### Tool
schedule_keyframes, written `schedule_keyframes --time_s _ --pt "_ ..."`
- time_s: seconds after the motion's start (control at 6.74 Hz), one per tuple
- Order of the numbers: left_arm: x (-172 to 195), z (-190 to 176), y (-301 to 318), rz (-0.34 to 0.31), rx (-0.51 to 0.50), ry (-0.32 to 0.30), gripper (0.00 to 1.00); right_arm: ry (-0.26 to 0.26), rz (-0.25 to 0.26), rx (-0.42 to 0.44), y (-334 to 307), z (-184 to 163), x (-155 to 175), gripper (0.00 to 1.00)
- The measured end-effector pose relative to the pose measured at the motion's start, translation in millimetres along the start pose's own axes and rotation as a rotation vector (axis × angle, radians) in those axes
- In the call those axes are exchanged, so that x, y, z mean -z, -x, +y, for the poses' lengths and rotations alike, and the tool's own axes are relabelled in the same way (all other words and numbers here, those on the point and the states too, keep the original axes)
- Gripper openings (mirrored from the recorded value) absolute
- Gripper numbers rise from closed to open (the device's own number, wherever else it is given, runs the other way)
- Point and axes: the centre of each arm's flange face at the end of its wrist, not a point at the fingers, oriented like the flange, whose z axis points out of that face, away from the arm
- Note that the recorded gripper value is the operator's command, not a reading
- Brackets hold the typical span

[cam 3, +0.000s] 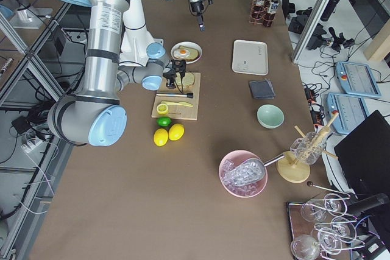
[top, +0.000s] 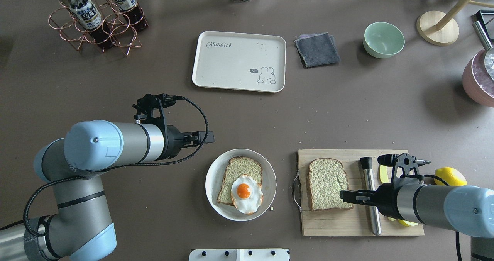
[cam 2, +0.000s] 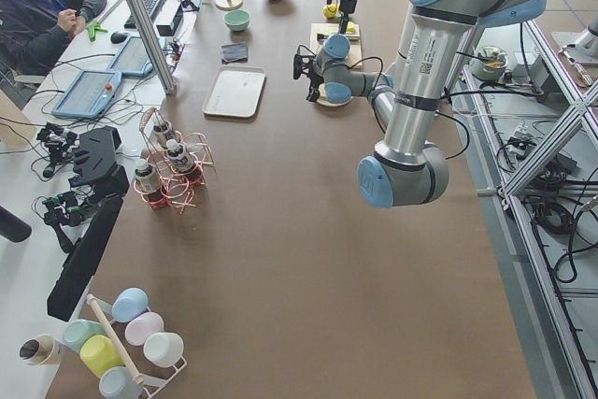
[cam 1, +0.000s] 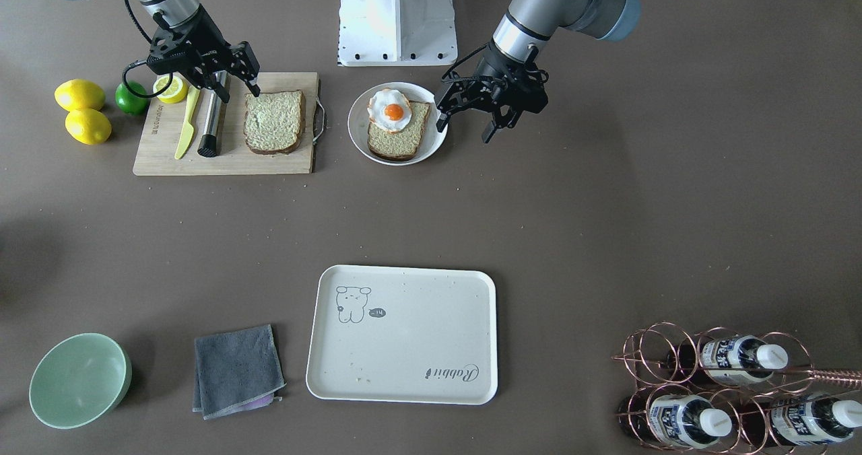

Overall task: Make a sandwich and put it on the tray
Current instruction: 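Grasp the bread slice edge with the right gripper and lift it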

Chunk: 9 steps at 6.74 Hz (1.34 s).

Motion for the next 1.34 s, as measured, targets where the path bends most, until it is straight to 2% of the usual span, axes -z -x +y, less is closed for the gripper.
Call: schedule_keyframes --time_s 0.59,0.74,0.89,1.34 --pt "0.1 -0.1 0.3 0.000 0.000 -0.001 0.99 -0.011 -0.007 0.003 -6.7 20.5 -15.5 0.55" --pt "0.4 -0.1 0.3 0.000 0.000 -0.002 0.99 -0.010 -0.008 0.003 -5.6 22.4 -16.2 0.32" --pt "0.7 -0.1 0.1 0.001 0.000 -0.003 0.99 -0.010 -0.010 0.004 -4.4 23.8 -16.4 0.00" --pt "4.5 0.2 -2.3 0.010 -0.001 -0.003 0.99 -0.010 -0.023 0.010 1.9 25.4 -14.0 0.00"
